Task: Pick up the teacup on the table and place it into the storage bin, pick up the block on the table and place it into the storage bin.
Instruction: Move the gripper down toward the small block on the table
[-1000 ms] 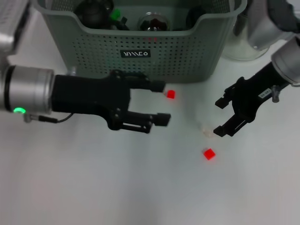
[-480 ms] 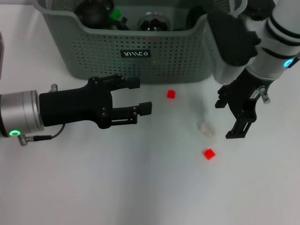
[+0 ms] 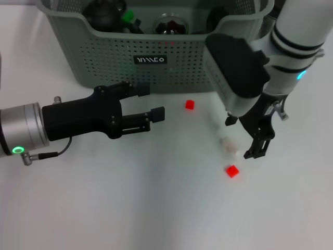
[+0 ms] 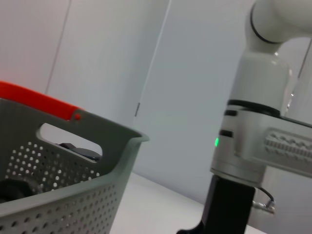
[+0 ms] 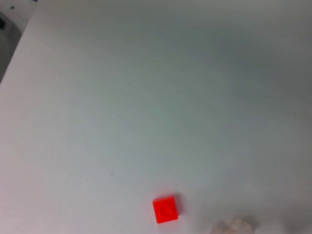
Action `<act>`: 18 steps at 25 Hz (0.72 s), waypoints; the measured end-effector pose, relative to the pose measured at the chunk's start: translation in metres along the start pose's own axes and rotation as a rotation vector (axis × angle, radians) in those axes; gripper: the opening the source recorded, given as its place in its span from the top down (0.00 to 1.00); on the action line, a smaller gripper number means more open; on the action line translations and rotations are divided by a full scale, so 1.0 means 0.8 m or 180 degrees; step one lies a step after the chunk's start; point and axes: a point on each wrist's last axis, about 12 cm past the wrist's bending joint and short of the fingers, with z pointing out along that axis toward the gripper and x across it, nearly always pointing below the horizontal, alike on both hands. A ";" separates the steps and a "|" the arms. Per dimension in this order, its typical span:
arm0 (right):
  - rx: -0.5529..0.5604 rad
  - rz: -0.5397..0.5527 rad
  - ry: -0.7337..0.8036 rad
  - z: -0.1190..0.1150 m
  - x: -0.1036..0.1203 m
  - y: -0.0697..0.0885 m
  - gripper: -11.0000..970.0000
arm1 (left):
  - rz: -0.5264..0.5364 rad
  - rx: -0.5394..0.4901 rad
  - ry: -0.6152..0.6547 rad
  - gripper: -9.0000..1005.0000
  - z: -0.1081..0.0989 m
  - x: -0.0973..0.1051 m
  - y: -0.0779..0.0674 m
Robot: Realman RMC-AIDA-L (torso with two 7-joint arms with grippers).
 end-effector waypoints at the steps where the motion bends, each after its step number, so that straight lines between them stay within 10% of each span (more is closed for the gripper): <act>1: 0.0002 -0.0044 0.0015 0.002 -0.003 0.000 0.06 | 0.0000 0.0000 0.0000 0.22 0.000 0.000 0.000; 18: 0.0151 -0.0407 0.0232 0.022 -0.018 -0.002 0.06 | 0.0113 -0.0174 0.0153 0.22 -0.005 0.013 0.005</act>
